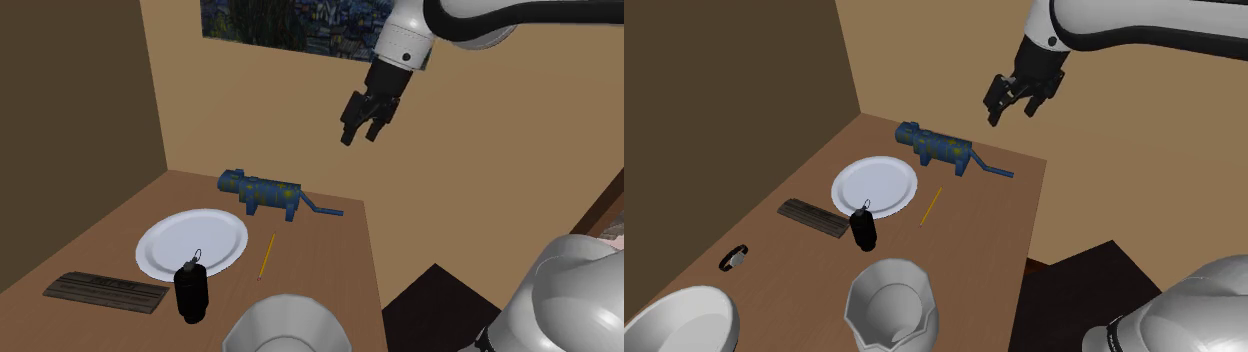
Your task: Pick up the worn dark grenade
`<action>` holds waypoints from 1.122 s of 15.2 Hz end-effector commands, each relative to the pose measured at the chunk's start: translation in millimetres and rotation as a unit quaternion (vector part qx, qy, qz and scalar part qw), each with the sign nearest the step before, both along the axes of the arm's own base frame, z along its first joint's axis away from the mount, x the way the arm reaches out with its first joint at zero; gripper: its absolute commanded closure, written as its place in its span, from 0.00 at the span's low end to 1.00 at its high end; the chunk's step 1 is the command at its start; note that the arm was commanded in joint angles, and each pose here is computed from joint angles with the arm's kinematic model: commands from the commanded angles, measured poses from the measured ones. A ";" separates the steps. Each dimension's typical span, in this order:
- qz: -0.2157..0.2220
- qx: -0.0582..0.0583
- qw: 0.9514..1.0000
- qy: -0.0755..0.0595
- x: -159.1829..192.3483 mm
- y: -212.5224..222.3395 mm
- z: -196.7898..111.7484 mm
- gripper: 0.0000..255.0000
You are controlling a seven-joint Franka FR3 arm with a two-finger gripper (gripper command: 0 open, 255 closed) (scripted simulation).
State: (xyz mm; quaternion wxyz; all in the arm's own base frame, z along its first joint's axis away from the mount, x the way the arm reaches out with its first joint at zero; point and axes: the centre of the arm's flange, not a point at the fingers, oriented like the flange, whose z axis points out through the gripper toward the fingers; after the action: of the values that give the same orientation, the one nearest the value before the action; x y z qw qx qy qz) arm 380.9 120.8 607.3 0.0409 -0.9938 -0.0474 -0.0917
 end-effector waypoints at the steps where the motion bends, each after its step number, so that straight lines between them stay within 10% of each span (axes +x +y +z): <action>1: 0.012 -0.003 1.000 0.008 10.1 20.2 -11.1 0.00; 17: 0.102 -0.026 0.992 0.074 84.8 198.3 -116.2 0.00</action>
State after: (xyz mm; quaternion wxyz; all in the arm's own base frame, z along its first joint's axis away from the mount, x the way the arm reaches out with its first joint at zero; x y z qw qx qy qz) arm 462.2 306.9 500.2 0.0283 -0.9892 -0.1425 -0.0168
